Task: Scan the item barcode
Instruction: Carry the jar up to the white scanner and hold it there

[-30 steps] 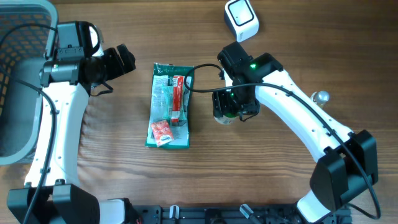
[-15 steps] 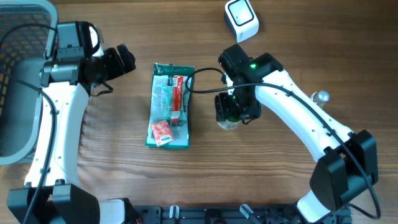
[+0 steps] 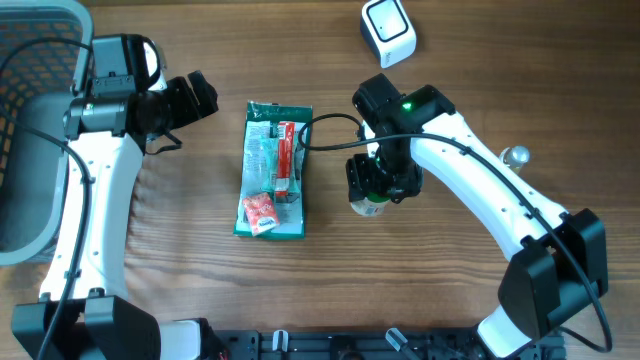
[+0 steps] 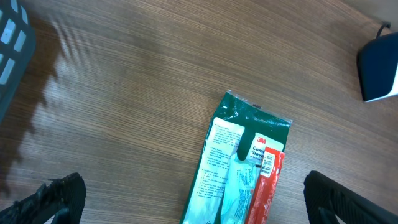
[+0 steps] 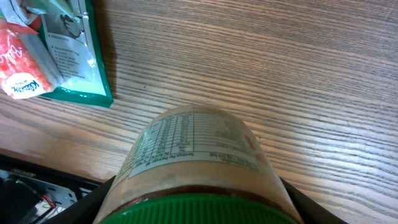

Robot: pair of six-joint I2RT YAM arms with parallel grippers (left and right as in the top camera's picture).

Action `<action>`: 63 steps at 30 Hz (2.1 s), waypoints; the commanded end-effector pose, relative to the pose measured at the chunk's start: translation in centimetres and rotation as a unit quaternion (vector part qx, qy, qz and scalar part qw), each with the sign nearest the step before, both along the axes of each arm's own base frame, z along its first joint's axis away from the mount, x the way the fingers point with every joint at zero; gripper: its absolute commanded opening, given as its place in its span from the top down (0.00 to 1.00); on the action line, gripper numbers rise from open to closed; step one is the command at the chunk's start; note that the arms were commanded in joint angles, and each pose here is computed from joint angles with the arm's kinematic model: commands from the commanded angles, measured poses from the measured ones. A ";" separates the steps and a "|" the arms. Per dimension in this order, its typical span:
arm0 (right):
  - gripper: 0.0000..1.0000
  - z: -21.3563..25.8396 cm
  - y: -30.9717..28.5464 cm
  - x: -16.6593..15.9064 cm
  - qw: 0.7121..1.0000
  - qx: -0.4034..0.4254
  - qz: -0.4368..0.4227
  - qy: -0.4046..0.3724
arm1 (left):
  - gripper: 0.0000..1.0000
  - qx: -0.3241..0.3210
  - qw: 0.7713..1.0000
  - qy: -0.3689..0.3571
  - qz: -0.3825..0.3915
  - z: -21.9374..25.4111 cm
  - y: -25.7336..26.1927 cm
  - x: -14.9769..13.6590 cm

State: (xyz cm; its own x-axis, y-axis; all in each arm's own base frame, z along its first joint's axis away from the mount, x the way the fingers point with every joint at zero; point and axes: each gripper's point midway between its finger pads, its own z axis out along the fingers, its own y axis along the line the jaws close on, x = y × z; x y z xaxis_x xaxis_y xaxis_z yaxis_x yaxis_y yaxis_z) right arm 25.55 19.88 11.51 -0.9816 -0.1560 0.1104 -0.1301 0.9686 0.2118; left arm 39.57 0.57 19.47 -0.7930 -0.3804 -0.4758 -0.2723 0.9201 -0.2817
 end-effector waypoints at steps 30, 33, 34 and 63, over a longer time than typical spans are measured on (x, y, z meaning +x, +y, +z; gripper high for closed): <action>0.47 12.0 -4.9 25.3 0.887 0.000 -0.094 -0.451 | 0.00 0.002 1.000 -0.010 -0.010 0.6 0.0 0.2; 0.49 10.9 -4.6 28.5 0.868 -0.005 -0.107 -0.486 | 0.00 0.002 1.000 -0.010 -0.010 0.6 0.0 0.2; 0.50 10.1 -4.3 29.6 0.862 -0.002 -0.110 -0.495 | 0.00 0.001 1.000 -0.010 -0.010 0.6 0.0 0.2; 0.54 0.5 -4.7 39.8 0.782 -0.058 -0.034 -0.620 | 0.00 0.002 1.000 -0.010 -0.010 0.6 0.0 0.2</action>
State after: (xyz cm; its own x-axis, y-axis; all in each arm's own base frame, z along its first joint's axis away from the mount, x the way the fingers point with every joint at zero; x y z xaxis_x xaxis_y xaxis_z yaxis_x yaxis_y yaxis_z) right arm 64.77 15.47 12.48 -0.3660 -0.1465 -0.9190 -0.1246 0.9864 -0.1076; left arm 39.57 0.57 19.47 -0.7930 -0.3804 -0.4758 -0.2723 0.9201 -0.2817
